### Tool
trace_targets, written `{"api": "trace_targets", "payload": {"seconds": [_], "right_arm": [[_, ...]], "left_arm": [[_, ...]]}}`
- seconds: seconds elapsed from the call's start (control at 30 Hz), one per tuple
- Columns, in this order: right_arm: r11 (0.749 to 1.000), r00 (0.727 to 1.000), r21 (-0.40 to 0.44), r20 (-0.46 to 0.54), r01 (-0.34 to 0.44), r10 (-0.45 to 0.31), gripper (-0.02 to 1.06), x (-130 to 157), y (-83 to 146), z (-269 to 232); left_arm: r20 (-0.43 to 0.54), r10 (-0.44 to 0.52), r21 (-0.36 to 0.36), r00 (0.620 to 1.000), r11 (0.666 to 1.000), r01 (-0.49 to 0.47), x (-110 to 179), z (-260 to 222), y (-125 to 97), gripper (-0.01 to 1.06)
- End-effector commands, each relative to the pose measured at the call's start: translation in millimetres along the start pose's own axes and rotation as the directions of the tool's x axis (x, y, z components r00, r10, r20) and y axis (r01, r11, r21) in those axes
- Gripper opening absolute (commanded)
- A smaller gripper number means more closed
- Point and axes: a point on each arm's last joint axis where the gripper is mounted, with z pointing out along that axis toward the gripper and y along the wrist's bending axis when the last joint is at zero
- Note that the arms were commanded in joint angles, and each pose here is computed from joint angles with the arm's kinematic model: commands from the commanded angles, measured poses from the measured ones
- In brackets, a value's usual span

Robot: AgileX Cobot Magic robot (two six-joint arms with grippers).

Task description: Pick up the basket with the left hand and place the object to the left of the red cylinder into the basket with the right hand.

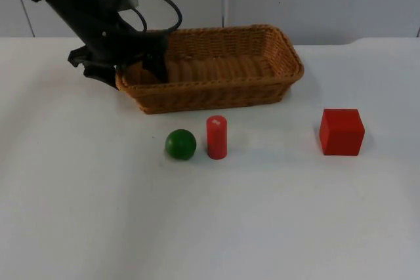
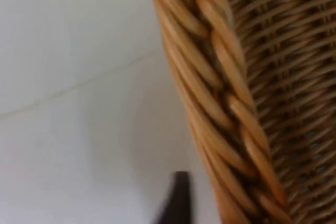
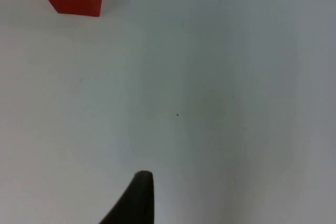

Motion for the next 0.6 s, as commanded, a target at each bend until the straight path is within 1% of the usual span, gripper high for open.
{"api": "trace_targets", "payload": {"seconds": [0.0, 0.1, 0.13, 0.17, 0.23, 0.27, 0.3, 0.37, 0.4, 0.47, 0.5, 0.57], "right_arm": [[1.0, 1.0, 0.008, 0.023, -0.001, 0.001, 1.05, -3, -1, -2], [1.0, 1.0, 0.013, 0.023, 0.003, -0.004, 1.05, -3, -2, -2], [1.0, 1.0, 0.013, 0.023, 0.003, -0.004, 1.05, -3, -2, -2], [1.0, 1.0, 0.014, 0.023, 0.004, -0.004, 1.05, -3, -2, -2], [1.0, 1.0, 0.014, 0.023, 0.006, -0.006, 1.05, -3, -2, -2], [1.0, 1.0, 0.014, 0.023, 0.006, -0.006, 1.05, -3, -2, -2], [1.0, 1.0, 0.014, 0.023, 0.006, -0.006, 1.05, -3, -2, -2], [1.0, 1.0, 0.019, 0.023, 0.01, -0.011, 1.05, -3, -2, -2], [1.0, 1.0, 0.021, 0.023, 0.012, -0.012, 1.05, -3, -3, -2], [0.999, 0.999, 0.033, 0.025, 0.023, -0.024, 1.05, -3, -4, -2], [0.999, 0.999, 0.033, 0.025, 0.023, -0.024, 1.05, -3, -4, -2], [0.999, 0.999, 0.033, 0.03, 0.023, -0.024, 1.05, -4, -4, -2]], "left_arm": [[-0.002, 0.001, 0.0, 1.0, 1.0, -0.001, -1, 0, -3, 0.61], [-0.006, -0.001, 0.004, 1.0, 1.0, 0.001, 0, 0, -3, 0.35], [-0.006, -0.001, 0.004, 1.0, 1.0, 0.001, 0, 0, -3, 0.35], [0.001, -0.005, 0.007, 1.0, 1.0, 0.005, -1, 0, -4, 0.25], [0.023, -0.064, 0.013, 0.998, 0.998, 0.064, -3, -1, -3, 0.07], [0.038, -0.1, 0.012, 0.994, 0.995, 0.099, -5, -2, -3, 0.0], [0.038, -0.1, 0.012, 0.994, 0.995, 0.099, -5, -2, -3, 0.0], [0.078, -0.121, 0.015, 0.99, 0.993, 0.12, -9, -5, -4, 0.0], [0.083, -0.125, 0.021, 0.989, 0.992, 0.124, -10, -5, -4, 0.0], [0.111, -0.148, 0.065, 0.983, 0.988, 0.142, -17, -13, -10, 0.0], [0.111, -0.148, 0.065, 0.983, 0.988, 0.142, -17, -13, -10, 0.0], [0.152, -0.168, 0.097, 0.974, 0.983, 0.155, -29, -24, -16, 0.0]]}}
